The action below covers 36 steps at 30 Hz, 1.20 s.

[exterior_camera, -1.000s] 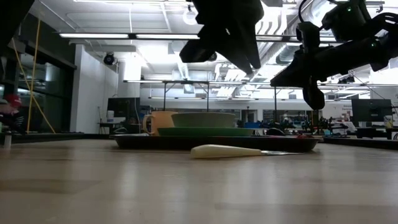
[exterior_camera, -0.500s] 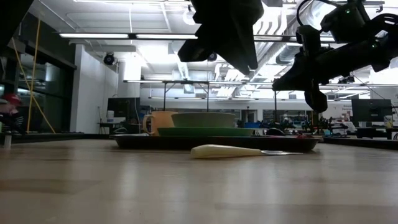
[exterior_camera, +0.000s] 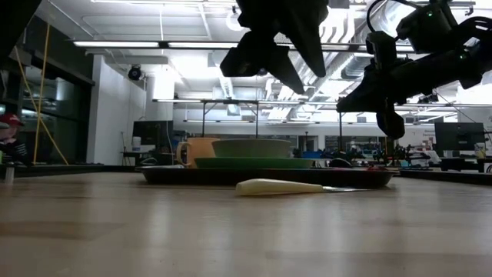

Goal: Set up tray
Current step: Put the yellow knife on top of the red napkin to the right of the blue fork

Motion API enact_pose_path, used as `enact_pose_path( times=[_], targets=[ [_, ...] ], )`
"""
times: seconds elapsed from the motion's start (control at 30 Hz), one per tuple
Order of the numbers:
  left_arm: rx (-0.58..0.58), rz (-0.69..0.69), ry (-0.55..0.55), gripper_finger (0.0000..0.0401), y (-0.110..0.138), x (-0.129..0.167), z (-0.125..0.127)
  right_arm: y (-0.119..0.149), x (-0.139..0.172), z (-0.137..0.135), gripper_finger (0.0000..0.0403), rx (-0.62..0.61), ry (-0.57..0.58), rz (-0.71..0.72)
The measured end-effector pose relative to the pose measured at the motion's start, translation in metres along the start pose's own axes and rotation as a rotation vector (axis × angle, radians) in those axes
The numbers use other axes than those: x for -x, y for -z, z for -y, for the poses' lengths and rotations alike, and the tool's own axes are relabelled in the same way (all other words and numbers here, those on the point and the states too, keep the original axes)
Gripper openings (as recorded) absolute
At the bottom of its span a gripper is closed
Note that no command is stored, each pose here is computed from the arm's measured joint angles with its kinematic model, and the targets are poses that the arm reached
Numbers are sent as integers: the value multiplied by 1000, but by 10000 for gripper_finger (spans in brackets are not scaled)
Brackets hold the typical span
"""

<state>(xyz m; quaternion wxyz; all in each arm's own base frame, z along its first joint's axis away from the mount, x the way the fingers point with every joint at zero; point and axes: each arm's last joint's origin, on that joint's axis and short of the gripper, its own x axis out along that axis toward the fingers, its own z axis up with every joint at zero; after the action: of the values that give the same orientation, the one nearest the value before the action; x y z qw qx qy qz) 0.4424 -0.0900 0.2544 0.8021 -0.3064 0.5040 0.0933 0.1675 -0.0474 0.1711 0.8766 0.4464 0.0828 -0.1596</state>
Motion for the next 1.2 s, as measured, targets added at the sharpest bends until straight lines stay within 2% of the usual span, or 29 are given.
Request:
enact_pose_path(
  times=[0.2, 0.4, 0.47, 0.53, 0.67, 0.77, 0.83, 0.97, 1.2],
  targets=[
    [-59, 28, -31, 244, -1, 0, -1, 0, 0, 0, 0, 0, 0, 0],
    [-98, 10, -95, 283, 1, -15, -7, 0, 0, 0, 0, 0, -3, -6],
    [-126, 19, -85, 290, -1, -26, -6, 0, 0, 0, 0, 0, -2, -9],
    [-144, -28, -126, 296, 4, -32, -12, 0, 0, 0, 0, -5, -4, -10],
    [-143, -45, -143, 301, 4, -47, -16, 1, 0, 0, 0, -9, 0, -12],
    [-143, -12, -111, 299, -2, -55, -15, 1, 1, 0, 0, -9, 6, -17],
    [-156, -49, -147, 296, 2, -58, -21, 0, 1, 0, 0, -9, 5, -11],
    [-187, -17, -165, 294, 0, -59, -20, 0, 2, 0, 0, -10, 9, -11],
    [-207, -41, -219, 294, 1, -68, -27, 0, 2, 1, 0, -10, 16, -7]
  ],
)
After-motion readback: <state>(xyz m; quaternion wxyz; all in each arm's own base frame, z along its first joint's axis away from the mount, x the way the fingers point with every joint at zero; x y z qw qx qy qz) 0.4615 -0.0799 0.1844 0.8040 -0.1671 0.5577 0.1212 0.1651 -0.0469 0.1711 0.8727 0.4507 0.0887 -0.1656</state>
